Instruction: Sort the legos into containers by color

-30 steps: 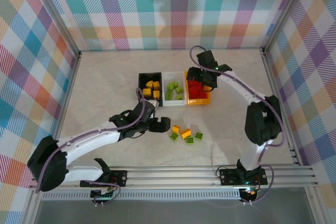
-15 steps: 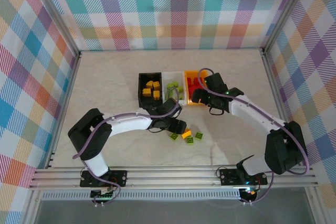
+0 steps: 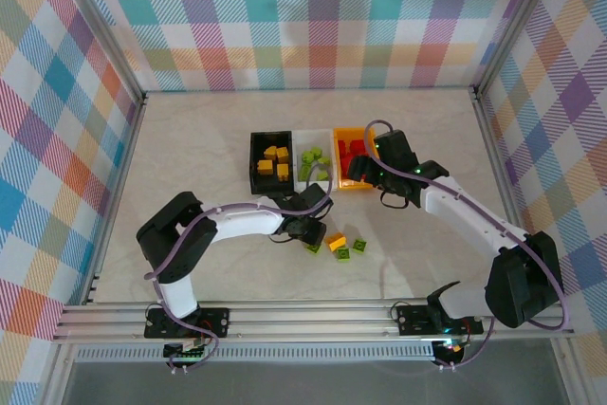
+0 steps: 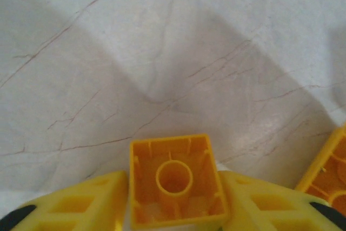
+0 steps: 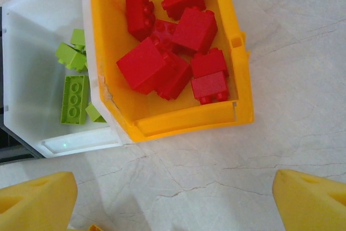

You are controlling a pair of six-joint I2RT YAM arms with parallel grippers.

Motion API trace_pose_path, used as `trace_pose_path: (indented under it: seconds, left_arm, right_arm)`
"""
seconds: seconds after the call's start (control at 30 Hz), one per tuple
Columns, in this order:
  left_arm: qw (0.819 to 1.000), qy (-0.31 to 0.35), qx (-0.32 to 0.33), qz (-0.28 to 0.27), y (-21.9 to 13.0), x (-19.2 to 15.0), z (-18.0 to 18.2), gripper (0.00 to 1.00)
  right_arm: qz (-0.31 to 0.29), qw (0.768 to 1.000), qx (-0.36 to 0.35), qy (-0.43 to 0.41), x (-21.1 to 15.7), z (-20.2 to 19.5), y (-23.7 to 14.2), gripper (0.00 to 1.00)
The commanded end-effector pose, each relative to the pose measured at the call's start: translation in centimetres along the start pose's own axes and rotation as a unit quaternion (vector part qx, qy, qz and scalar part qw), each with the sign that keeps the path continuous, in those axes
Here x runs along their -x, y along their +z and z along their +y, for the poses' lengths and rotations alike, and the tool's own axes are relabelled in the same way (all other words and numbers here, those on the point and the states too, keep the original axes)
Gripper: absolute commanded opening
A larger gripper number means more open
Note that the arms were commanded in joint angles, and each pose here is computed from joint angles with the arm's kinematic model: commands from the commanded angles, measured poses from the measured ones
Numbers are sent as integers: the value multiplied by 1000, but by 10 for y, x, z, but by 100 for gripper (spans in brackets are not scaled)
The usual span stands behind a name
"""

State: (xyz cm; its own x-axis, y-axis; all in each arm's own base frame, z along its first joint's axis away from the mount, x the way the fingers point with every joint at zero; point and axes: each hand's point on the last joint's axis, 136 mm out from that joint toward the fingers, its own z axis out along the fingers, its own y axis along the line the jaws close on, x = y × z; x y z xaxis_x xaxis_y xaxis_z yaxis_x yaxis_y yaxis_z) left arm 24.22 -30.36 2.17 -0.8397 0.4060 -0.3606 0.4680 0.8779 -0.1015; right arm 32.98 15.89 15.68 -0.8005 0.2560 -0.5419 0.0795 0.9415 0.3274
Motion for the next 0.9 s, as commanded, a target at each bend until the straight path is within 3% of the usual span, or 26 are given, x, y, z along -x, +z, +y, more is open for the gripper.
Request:
trace_pose_path:
  seconds: [0.0,0.27,0.47,0.57,0.77,0.83,0.87]
  left_arm:
    - [1000,4,11,19,0,-12,4,38]
    - [993,-78,38,-81,-57,23,49,27]
    - [963,-175,73,-189,-112,68,113,28]
    - [951,-204,87,-215,-117,97,135,29]
    - [940,-235,125,-215,-96,147,171,29]
    - [938,-239,135,-211,-90,157,177,36]
    - [938,-240,138,-207,-87,161,179,46]
  right_arm:
    - [-12,1000,-1,10,4,-3,-5,93]
    - [-19,1000,2,12,4,-4,-12,93]
    - [-17,1000,9,20,-3,-7,-15,93]
    - [-13,1000,11,23,-6,-7,-15,93]
    - [-8,1000,13,21,-12,-10,-19,93]
    - [-4,1000,14,21,-16,-12,-21,94]
    - [-3,1000,13,21,-18,-13,-22,94]
